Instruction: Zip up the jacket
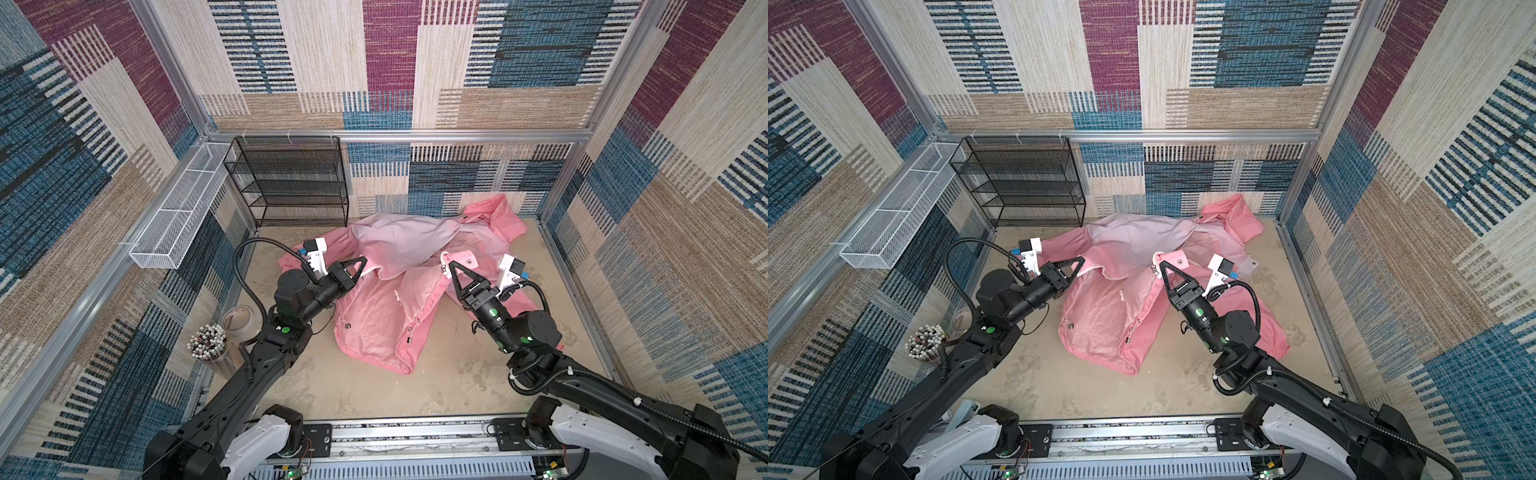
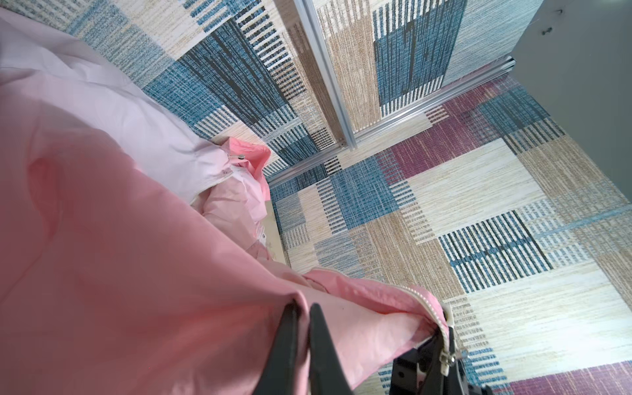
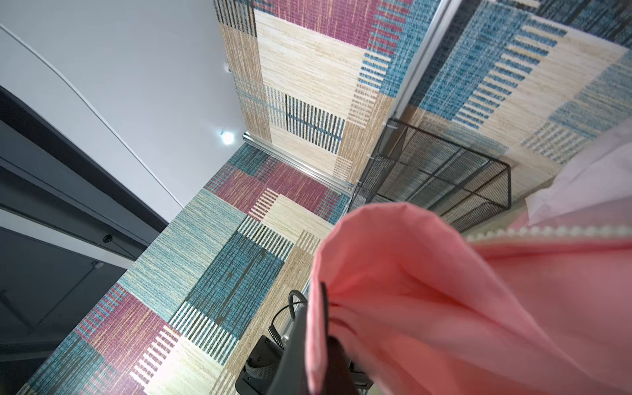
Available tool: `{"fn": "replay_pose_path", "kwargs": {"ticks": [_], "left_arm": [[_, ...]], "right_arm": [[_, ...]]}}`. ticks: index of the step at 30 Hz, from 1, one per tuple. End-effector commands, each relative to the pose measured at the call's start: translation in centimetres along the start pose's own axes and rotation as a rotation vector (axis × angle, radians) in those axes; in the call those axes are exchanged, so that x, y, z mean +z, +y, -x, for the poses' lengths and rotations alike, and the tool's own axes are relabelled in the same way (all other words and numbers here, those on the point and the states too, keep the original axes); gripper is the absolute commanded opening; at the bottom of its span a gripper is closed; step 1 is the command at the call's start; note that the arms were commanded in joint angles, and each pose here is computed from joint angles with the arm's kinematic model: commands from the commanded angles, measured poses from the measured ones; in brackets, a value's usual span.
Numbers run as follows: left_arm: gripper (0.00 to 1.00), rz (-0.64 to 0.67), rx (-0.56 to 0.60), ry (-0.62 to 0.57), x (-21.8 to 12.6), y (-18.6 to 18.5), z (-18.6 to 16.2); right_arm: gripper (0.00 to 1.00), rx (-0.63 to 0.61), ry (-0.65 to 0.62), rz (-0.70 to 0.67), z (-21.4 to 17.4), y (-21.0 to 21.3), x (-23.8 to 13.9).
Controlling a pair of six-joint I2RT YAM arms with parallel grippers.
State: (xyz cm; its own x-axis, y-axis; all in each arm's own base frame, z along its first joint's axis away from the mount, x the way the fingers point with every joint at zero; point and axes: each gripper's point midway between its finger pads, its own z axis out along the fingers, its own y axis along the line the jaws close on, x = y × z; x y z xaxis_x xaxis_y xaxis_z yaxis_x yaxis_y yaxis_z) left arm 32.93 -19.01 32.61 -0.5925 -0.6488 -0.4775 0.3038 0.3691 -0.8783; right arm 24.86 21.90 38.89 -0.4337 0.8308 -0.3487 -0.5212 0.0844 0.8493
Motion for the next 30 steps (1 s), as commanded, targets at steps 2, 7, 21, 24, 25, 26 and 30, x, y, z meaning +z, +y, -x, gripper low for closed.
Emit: {"fn": "replay_pose_path", "kwargs": {"ticks": [2, 7, 21, 24, 25, 26, 30], "left_arm": [[0.0, 0.202, 0.009, 0.085, 1.8, 4.7, -3.7], [0.48, 0.266, -0.087, 0.25, 3.5, 9.4, -12.3], [0.86, 0.541, -0.048, 0.364, -2.4, 14.3, -17.3], [0.83, 0.536, -0.195, 0.291, -2.7, 14.8, -18.9], [0.82, 0.543, -0.216, 0.277, -2.8, 14.8, -19.4], [0.81, 0.552, -0.222, 0.261, -2.8, 14.7, -19.6], [0.81, 0.545, -0.184, 0.245, -1.8, 13.0, -20.2]], "right_arm": [[0.0, -0.078, -0.128, -0.114, 3.1, -0.3, -0.8], [0.0, -0.093, -0.204, -0.287, 5.4, -2.9, -4.1], [0.0, -0.113, -0.177, -0.32, 5.1, -3.4, -5.2], [0.0, -0.137, -0.195, -0.357, 5.8, -3.4, -5.4], [0.0, -0.143, -0.195, -0.367, 5.9, -3.4, -5.4], [0.0, -0.15, -0.191, -0.381, 5.9, -3.5, -5.4], [0.0, -0.131, -0.173, -0.423, 5.4, -4.6, -5.5]]}}
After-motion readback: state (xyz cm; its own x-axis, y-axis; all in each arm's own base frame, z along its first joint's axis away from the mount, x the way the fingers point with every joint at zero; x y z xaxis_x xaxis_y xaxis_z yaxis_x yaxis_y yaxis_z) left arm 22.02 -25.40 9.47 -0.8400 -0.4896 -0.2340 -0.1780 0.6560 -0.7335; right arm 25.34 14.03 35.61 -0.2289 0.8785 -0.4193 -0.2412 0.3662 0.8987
